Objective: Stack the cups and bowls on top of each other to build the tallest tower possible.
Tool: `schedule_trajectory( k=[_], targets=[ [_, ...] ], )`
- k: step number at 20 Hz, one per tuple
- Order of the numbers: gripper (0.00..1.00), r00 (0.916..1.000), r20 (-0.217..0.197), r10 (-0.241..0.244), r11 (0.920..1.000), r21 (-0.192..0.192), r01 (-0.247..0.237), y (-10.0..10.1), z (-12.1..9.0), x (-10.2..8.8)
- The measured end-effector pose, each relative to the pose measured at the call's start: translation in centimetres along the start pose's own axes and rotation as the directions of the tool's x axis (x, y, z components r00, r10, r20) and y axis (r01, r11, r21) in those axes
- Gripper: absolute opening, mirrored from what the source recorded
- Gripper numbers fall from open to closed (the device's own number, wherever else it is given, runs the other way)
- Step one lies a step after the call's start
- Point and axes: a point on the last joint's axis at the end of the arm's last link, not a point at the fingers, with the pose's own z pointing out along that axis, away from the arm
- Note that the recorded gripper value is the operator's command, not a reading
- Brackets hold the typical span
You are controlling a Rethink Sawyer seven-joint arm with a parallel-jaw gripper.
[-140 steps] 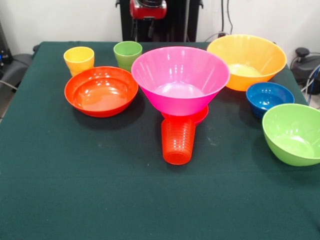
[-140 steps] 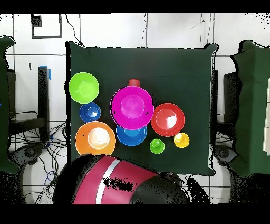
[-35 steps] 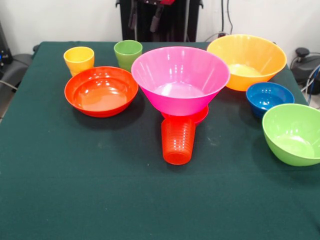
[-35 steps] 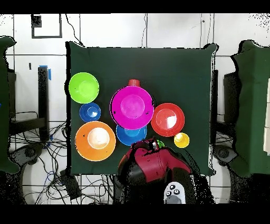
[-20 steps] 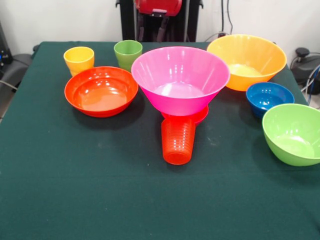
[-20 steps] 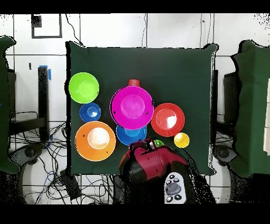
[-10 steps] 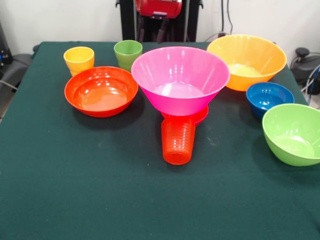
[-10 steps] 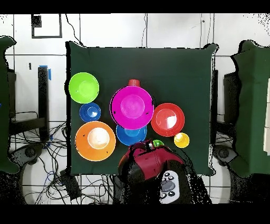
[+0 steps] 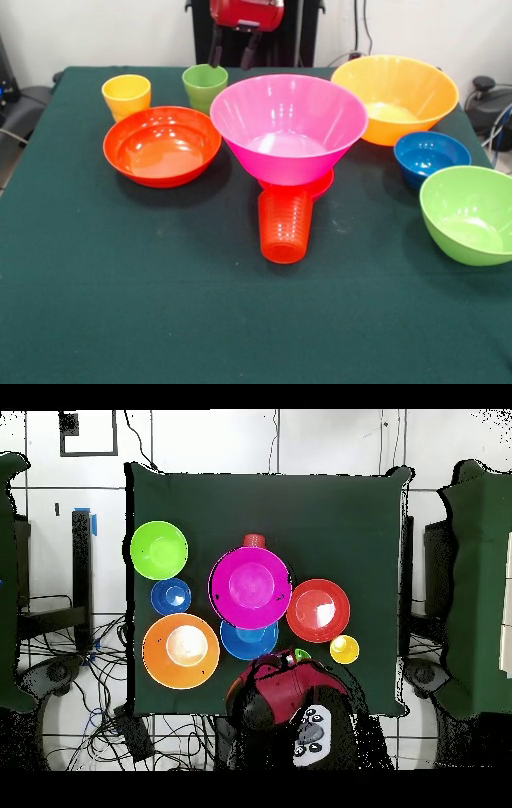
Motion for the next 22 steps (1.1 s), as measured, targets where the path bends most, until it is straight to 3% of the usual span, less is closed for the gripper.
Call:
schedule_trajectory(
  k=[12, 22],
  targets=[
    [1.00, 0.9997, -0.025, 0.005, 0.9995, 0.031, -0.004, -1.1, 0.2, 1.0],
    [1.00, 0.9974, -0.011, 0.071, 0.9972, 0.024, -0.071, -3.4, 1.0, 1.7]
  ],
)
